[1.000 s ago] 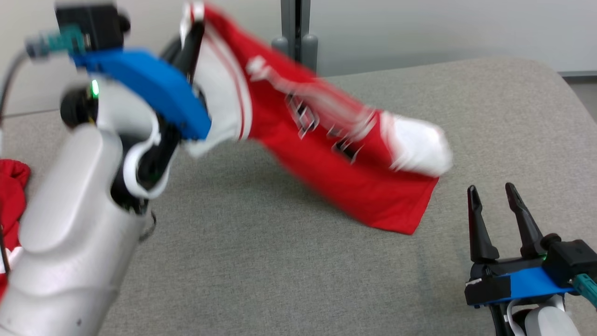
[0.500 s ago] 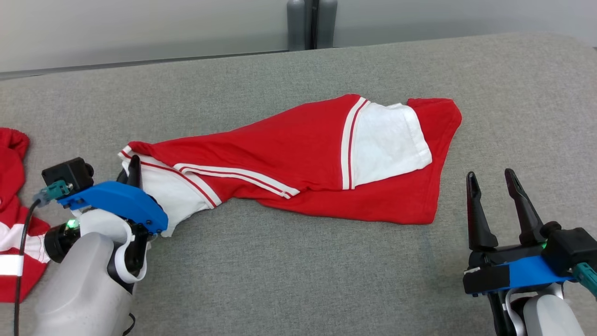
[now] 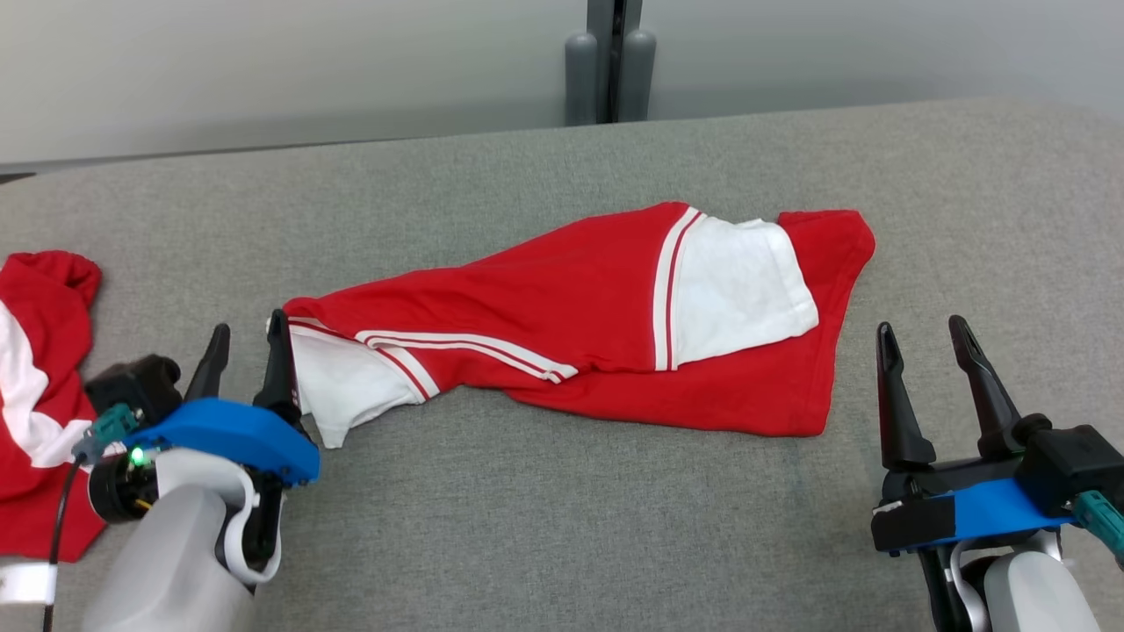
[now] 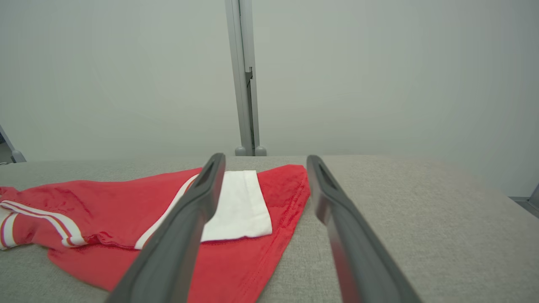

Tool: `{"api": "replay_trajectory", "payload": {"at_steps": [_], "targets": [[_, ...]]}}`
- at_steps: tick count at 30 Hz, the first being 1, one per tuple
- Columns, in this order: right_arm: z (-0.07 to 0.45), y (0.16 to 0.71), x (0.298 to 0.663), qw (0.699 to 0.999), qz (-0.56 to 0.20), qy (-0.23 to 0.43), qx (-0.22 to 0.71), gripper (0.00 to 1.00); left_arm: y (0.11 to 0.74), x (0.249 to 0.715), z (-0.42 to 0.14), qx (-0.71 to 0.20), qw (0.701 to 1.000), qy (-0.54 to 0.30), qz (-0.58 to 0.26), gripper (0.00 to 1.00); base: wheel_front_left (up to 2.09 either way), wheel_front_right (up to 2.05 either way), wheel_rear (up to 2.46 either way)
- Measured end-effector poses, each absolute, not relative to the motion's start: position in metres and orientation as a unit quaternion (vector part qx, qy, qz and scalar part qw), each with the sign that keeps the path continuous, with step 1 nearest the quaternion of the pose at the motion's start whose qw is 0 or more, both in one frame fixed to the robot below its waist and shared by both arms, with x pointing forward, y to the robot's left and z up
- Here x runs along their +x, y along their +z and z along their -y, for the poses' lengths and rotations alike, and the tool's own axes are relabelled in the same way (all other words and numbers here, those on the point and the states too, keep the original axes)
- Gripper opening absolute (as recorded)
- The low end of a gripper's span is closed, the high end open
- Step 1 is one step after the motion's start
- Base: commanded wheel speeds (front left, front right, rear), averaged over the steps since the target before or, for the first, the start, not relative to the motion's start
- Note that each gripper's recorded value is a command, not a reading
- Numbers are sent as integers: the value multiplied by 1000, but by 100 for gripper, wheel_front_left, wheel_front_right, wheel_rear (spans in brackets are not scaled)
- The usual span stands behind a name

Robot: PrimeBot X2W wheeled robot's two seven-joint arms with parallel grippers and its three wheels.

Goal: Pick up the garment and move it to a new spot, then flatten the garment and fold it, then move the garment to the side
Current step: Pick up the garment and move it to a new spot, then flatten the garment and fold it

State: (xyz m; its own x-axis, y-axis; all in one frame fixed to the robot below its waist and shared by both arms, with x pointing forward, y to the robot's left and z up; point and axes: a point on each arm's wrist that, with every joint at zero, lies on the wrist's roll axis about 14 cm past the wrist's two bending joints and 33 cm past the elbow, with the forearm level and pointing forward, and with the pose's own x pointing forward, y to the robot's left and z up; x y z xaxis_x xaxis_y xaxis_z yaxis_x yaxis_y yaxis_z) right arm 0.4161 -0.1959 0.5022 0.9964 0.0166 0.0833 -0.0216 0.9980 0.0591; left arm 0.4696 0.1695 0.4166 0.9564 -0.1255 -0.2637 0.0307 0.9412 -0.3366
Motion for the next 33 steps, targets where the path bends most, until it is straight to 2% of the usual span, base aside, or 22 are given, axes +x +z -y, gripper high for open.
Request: {"api": "replay_trajectory", "payload": {"at_steps": [15,33], "targets": [[187,506,390,999,41,23,23,100,449,395,-163,-173,982,-40,-68,100,0,0,0],[177,489,367,998,14,34,41,100,449,354,-155,-168,984,-33,-59,100,0,0,0]]}}
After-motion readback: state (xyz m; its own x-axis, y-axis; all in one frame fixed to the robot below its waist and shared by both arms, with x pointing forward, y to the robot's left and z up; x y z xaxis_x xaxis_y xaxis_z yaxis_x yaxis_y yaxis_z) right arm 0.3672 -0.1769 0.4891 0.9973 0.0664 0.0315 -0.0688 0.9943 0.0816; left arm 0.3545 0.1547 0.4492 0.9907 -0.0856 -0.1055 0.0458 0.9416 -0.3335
